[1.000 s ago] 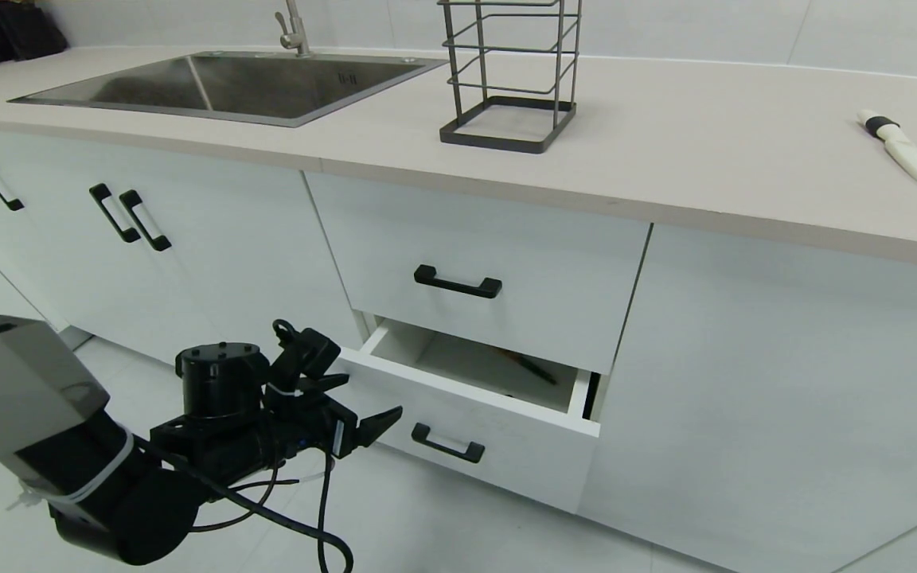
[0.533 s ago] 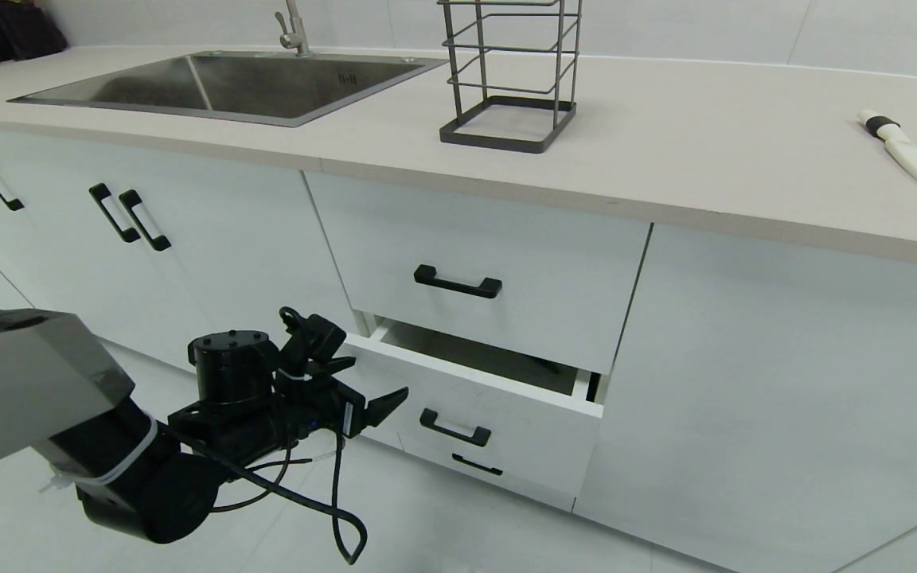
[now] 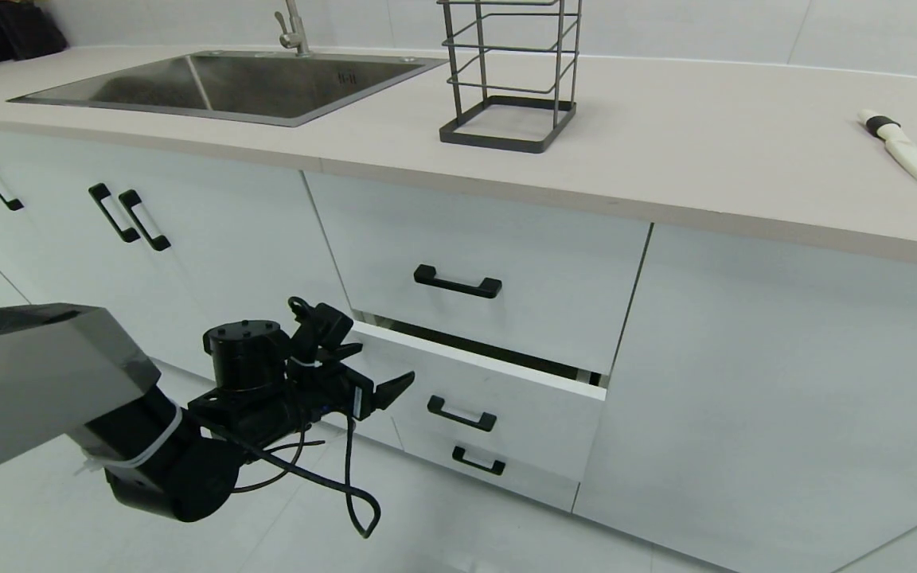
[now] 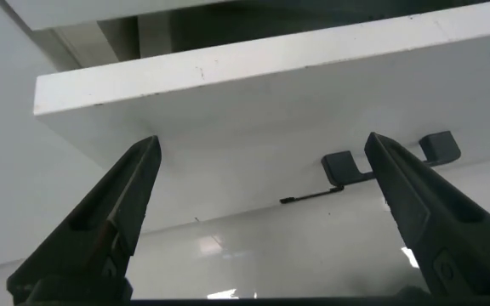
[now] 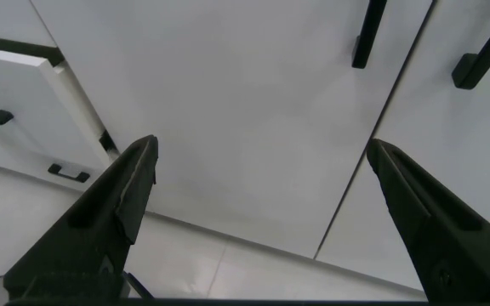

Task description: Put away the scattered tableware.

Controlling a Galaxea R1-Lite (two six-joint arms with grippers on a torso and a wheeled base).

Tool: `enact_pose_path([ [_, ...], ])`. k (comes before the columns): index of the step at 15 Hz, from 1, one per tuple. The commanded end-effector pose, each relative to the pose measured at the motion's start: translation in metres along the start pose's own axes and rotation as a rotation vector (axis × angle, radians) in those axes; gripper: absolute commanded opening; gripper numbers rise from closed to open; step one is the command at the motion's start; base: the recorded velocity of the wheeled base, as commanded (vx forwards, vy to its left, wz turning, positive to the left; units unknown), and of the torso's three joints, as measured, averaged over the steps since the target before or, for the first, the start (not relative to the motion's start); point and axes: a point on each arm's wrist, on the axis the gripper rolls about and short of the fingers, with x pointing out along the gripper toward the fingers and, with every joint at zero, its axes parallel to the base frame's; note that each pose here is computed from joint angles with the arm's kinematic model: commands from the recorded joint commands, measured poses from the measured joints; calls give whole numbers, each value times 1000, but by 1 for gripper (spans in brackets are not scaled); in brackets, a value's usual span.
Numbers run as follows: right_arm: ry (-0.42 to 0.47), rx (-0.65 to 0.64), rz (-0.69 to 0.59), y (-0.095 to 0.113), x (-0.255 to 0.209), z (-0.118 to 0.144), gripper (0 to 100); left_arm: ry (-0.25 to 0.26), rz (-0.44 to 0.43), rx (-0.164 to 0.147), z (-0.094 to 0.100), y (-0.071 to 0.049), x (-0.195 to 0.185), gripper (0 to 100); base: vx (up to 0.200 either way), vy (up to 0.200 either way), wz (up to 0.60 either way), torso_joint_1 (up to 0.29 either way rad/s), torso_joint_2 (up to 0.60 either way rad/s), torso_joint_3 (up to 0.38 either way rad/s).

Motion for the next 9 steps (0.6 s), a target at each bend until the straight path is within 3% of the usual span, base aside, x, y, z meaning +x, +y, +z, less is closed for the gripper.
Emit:
enact_pose_path([
  [1, 1, 1, 0, 0, 0, 0, 100, -19, 3, -8, -2, 2, 7, 100, 0, 0, 0, 0, 0, 0],
  [9, 1, -1, 0, 0, 0, 0, 100, -82, 19, -16, 1, 8, 23, 100, 0, 0, 0, 0, 0, 0],
])
